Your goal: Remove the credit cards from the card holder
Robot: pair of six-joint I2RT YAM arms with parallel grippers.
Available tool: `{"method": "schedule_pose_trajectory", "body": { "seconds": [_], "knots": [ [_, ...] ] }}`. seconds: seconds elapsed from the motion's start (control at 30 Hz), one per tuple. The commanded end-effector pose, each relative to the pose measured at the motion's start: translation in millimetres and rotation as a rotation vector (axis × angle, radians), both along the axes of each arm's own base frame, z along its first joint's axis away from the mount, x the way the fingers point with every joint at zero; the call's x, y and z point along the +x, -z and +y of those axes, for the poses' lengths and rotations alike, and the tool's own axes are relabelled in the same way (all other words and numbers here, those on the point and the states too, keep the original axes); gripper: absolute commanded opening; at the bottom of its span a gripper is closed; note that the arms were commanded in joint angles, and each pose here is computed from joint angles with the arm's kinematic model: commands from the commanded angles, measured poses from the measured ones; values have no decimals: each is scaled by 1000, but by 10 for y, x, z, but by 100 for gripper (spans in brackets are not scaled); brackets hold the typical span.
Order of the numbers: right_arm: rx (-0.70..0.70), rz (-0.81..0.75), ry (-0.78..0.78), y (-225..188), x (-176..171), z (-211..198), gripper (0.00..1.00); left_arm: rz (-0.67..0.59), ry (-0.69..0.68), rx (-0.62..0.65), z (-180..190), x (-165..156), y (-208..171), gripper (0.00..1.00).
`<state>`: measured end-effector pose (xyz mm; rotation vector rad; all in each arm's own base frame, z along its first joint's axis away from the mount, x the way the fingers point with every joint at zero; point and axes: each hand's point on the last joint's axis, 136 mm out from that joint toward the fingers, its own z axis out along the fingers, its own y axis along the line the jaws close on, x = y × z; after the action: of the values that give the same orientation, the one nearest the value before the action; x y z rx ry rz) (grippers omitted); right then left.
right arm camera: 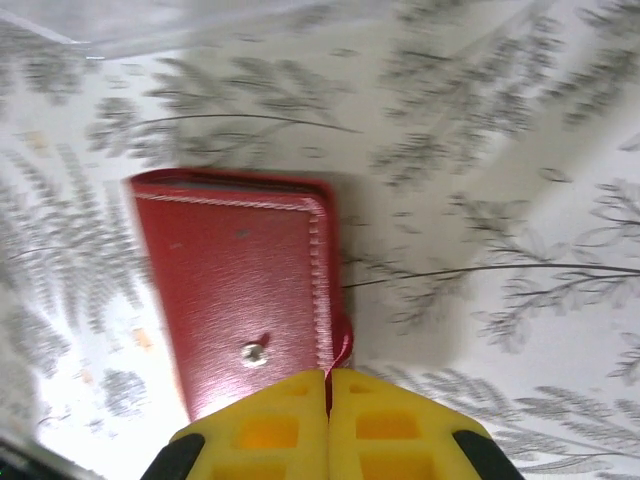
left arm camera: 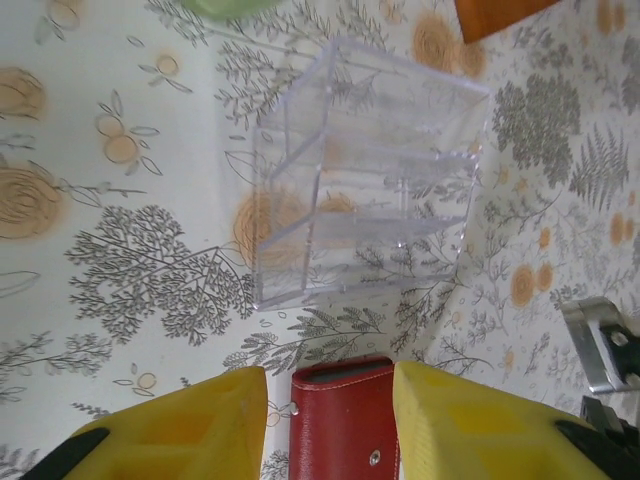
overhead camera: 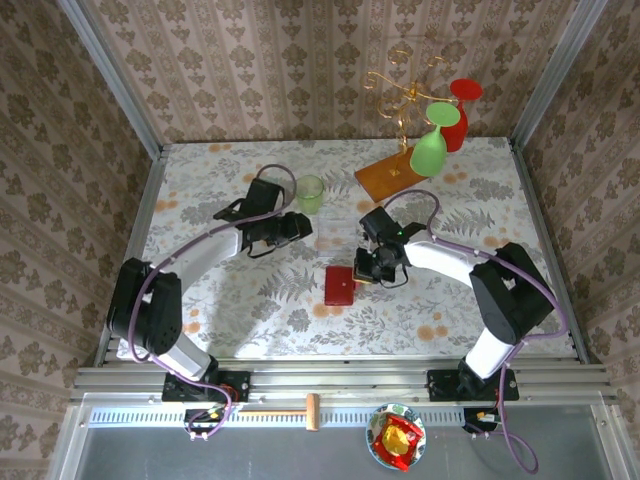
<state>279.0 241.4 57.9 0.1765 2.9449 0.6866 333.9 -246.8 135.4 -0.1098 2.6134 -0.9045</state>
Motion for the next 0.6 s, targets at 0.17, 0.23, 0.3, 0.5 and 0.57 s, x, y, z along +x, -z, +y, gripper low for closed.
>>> {"method": "schedule_pose_trajectory", "body": {
  "seconds": [0.17,0.23,0.3,0.5,0.57],
  "knots": [
    [32,-49,-104,-505,-44,364,3,-68,-47,-34,340,39,-172,39],
    [40,-46,-106,-559,-57,430,1,-74,-54,-40,396,20,-181,39],
    [47,-44,-105,-622,-68,494,0,-74,-62,-41,449,-1,-172,39],
    [82,-37,-91,-743,-90,671,0,-71,-69,-46,533,-63,-129,39],
    [82,-32,-83,-729,-88,693,0,-67,-63,-51,525,-77,-111,39]
  ]
}}
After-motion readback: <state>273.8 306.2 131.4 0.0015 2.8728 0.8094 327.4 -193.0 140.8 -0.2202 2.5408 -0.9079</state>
